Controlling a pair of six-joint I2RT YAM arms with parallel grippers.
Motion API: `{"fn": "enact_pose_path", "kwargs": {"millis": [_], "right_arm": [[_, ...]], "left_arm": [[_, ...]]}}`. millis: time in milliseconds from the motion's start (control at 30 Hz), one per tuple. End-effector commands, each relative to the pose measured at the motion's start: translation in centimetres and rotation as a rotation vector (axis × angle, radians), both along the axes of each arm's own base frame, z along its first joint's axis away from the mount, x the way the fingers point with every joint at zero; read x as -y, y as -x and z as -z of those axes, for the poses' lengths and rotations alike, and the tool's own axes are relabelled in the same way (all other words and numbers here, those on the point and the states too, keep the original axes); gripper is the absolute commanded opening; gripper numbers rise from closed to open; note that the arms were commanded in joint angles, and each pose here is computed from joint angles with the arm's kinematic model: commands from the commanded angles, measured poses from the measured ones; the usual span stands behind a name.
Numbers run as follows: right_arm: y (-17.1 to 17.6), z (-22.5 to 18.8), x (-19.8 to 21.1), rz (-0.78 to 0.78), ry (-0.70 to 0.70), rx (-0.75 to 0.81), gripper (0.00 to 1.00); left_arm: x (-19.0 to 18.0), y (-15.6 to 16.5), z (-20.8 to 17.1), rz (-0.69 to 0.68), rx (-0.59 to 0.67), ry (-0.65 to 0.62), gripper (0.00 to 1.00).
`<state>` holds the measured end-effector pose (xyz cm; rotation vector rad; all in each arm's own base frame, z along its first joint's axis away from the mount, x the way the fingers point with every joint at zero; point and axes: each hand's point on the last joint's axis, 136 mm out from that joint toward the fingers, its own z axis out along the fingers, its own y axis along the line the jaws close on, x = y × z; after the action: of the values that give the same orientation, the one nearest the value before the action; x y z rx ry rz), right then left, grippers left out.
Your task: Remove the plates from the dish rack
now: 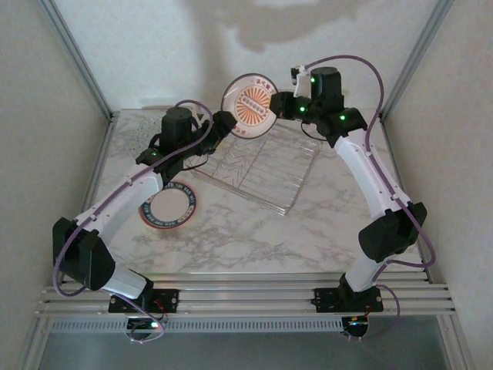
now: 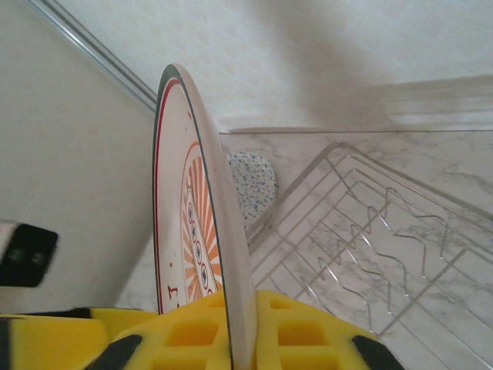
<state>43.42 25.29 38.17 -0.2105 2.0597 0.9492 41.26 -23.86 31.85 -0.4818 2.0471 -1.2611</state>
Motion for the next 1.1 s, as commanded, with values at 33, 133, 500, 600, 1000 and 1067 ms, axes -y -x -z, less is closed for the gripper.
{"fn": "enact_pose_path", "kwargs": {"millis": [33, 133, 500, 600, 1000, 1067], "right_arm": [[1.4, -4.4, -0.3, -0.045, -0.159, 0.034, 0.00], [1.5, -4.2, -0.6, -0.067, -0.191, 0.007, 0.00], [1.9, -2.8, -1.6, -0.109, -0.266, -0.093, 0.00], [2.0, -2.4, -1.8, -0.118, -0.277, -0.113, 0.00], [2.6, -0.7, -0.9, -0.082, -0.183, -0.106, 0.30], [2.7, -0.7, -0.5, -0.076, -0.152, -0.083, 0.47]], "left_arm": [[-0.3, -0.5, -0.3, -0.011, 0.003, 0.030, 0.78], [0.1, -0.8, -0.5, -0.002, 0.008, 0.062, 0.73], [0.7, -1.3, -1.3, 0.007, 0.026, 0.130, 0.36], [0.7, -1.2, -1.2, 0.004, 0.023, 0.134, 0.27], [-0.4, -0.7, -2.7, -0.021, 0.049, 0.209, 0.00], [-1.1, -0.5, -3.3, -0.035, 0.062, 0.225, 0.00]]}}
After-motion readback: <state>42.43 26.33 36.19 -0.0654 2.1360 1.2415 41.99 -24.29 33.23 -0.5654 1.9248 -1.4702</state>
